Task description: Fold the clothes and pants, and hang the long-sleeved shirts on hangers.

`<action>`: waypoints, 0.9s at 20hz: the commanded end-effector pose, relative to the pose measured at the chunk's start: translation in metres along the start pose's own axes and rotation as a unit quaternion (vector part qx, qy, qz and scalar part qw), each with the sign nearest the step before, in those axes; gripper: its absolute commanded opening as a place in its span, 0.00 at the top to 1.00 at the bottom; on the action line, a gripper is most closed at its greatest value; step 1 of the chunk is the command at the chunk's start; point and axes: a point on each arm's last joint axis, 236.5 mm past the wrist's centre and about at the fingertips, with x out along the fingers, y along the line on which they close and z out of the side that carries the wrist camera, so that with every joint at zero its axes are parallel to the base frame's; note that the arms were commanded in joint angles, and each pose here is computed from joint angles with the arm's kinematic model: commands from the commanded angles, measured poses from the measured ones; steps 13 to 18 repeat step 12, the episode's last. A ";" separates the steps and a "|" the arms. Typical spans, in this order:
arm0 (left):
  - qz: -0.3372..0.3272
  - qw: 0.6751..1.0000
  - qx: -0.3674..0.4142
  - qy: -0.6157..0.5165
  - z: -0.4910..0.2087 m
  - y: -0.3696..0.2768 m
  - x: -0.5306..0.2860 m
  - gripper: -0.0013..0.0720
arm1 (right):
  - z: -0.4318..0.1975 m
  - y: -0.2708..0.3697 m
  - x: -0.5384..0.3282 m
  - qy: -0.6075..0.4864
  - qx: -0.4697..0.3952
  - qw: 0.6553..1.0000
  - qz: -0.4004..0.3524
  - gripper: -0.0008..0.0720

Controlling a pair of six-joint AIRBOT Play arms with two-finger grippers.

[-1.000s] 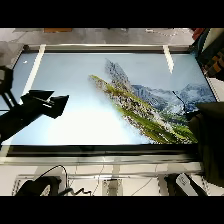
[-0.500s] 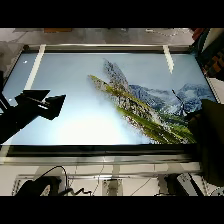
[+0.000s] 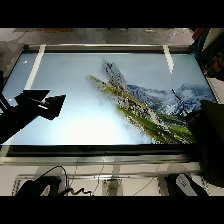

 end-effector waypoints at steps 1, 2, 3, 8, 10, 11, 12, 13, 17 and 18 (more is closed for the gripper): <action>0.001 1.000 0.000 0.000 0.000 0.000 0.000 0.03 | -0.025 0.079 0.020 0.027 -0.158 0.986 0.036 0.94; 0.001 1.000 0.000 0.000 0.000 0.000 0.000 0.03 | -0.031 0.097 0.022 0.023 -0.203 0.978 0.038 0.94; 0.001 1.000 0.000 0.000 0.000 0.000 0.000 0.03 | -0.037 0.112 0.023 0.016 -0.255 0.966 0.034 0.94; 0.001 1.000 0.000 0.000 0.000 0.000 0.000 0.03 | -0.073 0.162 0.017 0.020 -0.361 0.931 0.052 0.94; 0.001 1.000 0.000 0.000 0.000 0.000 0.000 0.03 | -0.087 0.177 0.014 0.029 -0.370 0.925 0.080 0.94; 0.001 1.000 0.000 0.000 0.000 0.000 0.000 0.03 | -0.090 0.180 0.013 0.032 -0.371 0.924 0.088 0.93; 0.001 1.000 0.000 0.000 0.000 0.000 0.000 0.03 | -0.092 0.182 0.012 0.034 -0.371 0.923 0.093 0.93; 0.001 1.000 0.000 0.000 0.000 0.000 0.000 0.03 | -0.092 0.182 0.012 0.034 -0.371 0.923 0.093 0.93; 0.001 1.000 0.000 0.000 0.000 0.000 0.000 0.03 | -0.092 0.182 0.012 0.034 -0.371 0.923 0.093 0.93; 0.001 1.000 0.000 0.000 0.000 0.000 0.000 0.03 | -0.092 0.182 0.012 0.034 -0.371 0.923 0.093 0.93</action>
